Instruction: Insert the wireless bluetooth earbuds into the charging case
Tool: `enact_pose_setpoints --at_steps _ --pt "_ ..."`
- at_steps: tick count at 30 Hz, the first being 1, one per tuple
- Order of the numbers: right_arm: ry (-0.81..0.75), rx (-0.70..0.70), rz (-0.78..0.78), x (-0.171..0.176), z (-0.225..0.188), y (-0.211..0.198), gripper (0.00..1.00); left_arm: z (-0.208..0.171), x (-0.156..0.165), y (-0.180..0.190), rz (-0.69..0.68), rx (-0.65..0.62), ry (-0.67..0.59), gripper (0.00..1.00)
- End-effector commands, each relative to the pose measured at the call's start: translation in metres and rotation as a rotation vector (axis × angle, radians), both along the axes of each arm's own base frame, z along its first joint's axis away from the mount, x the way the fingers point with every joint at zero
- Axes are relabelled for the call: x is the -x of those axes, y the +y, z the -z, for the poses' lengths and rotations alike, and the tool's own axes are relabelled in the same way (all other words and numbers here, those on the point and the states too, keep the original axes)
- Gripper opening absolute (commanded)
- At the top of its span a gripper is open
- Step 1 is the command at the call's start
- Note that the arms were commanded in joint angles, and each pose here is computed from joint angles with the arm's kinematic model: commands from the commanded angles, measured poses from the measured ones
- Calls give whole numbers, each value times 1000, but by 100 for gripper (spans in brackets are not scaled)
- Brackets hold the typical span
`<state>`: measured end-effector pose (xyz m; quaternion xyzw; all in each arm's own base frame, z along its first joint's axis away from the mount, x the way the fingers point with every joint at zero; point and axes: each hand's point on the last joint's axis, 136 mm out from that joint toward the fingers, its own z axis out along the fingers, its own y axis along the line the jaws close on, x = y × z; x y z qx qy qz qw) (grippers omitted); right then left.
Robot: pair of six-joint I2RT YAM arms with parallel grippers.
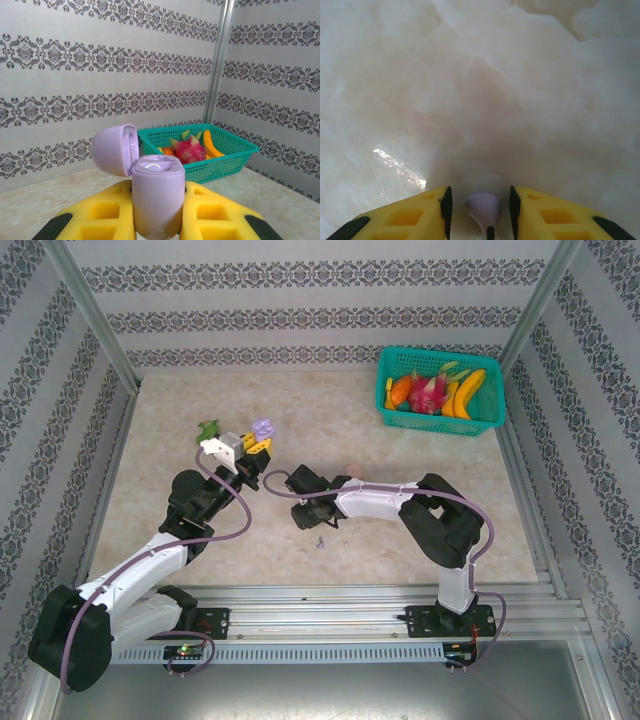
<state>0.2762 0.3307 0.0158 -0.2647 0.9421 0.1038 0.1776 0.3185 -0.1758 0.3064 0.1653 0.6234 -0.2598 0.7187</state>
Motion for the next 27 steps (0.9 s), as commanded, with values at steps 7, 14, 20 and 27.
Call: enact_pose_setpoints --at_steps 7,14,20,27 --pt "17 88 -13 7 13 -8 30 -3 -1 6 -19 20 2 0" --pt "12 90 -24 11 12 -4 26 -4 -2 7 -23 19 2 0" --pt "2 91 -18 12 10 -4 19 -4 -3 7 -24 17 3 0" --pt "-58 41 32 6 -18 -8 18 -5 -4 7 -23 16 1 0"
